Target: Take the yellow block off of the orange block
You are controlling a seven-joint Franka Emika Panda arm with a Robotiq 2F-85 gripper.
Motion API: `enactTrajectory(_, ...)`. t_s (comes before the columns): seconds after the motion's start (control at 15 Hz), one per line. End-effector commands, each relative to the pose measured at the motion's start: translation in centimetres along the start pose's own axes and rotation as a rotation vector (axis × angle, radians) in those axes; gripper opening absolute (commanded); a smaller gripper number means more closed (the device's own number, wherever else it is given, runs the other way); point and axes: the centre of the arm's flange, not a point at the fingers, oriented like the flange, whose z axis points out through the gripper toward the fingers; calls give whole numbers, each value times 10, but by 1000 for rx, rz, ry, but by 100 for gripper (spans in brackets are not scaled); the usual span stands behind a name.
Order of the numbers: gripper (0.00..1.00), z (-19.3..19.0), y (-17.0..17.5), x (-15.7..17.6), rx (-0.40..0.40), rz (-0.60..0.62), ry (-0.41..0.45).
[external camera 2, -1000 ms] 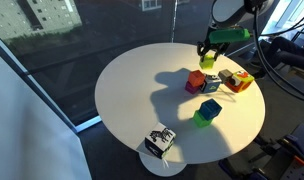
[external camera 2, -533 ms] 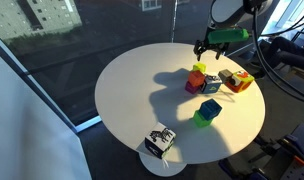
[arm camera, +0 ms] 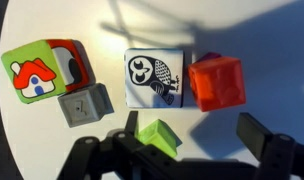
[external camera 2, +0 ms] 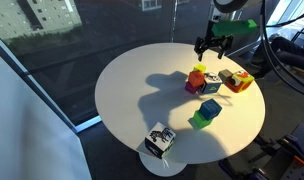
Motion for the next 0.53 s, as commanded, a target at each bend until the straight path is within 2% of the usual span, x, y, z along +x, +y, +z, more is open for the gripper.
enactTrajectory(0.0,100,-27,7,-26,26,-51,-70)
enactTrajectory(0.47,100,-72,20,-62,3,-107,-170)
